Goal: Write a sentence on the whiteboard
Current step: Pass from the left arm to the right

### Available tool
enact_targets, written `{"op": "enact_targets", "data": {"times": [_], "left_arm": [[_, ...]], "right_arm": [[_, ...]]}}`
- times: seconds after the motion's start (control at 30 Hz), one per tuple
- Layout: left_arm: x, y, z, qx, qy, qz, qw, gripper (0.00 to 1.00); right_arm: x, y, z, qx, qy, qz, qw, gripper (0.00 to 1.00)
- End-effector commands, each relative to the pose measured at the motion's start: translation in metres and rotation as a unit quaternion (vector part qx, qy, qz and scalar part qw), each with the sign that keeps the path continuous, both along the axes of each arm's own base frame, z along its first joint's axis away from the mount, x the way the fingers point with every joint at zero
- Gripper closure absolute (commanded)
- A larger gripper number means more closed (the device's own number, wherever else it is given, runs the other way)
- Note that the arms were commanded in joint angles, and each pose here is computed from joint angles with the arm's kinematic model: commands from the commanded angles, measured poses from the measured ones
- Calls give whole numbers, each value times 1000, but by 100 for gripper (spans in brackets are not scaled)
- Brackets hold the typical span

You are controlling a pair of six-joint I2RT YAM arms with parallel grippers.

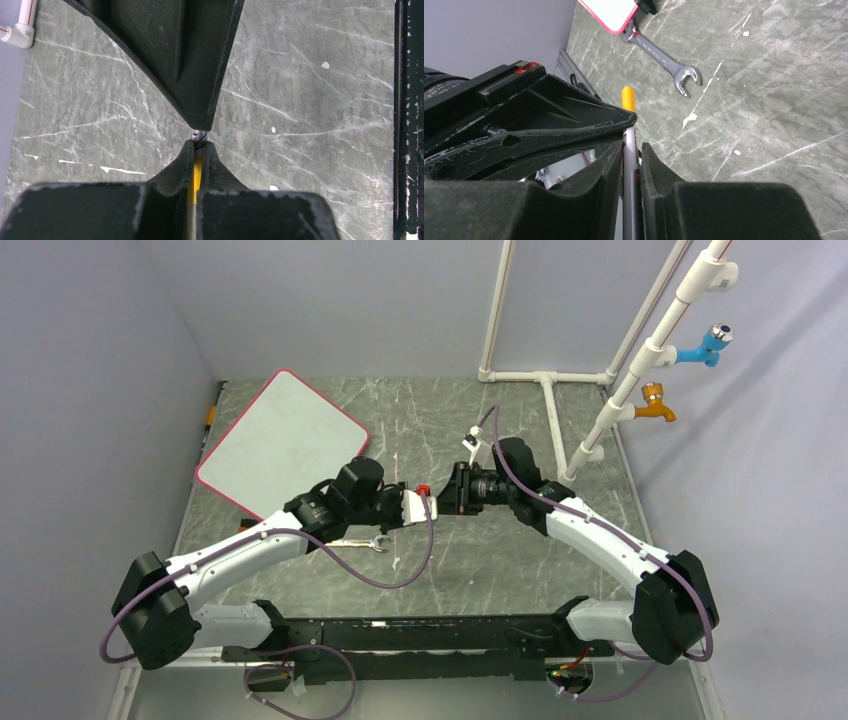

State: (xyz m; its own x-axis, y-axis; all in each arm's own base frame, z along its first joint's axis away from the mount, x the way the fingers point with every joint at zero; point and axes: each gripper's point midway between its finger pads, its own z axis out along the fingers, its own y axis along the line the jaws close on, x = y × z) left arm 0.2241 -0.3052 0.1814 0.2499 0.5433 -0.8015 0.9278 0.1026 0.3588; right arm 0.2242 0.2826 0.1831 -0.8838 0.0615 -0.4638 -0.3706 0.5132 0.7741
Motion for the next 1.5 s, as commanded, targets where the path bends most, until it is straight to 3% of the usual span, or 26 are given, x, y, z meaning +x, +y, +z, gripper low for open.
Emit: {"op": "enact_targets", "data": {"times": [0.0,0.77,0.83,0.9,1.13,1.33,1.47], "left_arm": [[4,-9,21,-25,-7,1,1000,100],[6,-7,25,-28,-16,8,999,100],[7,-6,25,-26,-19,10,999,100],[7,-6,25,-25,-20,11,999,100],[10,-4,27,-24,-27,18,999,100],[13,4,29,-21,-39,35,998,65],[13,9,34,-27,-50,43,997,47]], "right_arm": [[11,3,21,22,-37,-17,999,79],[12,5,13,16,-28,-14,999,83],[11,7,12,16,-24,-9,1000,87],[10,7,10,13,-22,-6,1000,100],[8,6,10,6,-27,-7,1000,100],[9,-1,16,-1,-41,-27,999,100],[10,-6,21,-7,-51,-38,998,100]]}}
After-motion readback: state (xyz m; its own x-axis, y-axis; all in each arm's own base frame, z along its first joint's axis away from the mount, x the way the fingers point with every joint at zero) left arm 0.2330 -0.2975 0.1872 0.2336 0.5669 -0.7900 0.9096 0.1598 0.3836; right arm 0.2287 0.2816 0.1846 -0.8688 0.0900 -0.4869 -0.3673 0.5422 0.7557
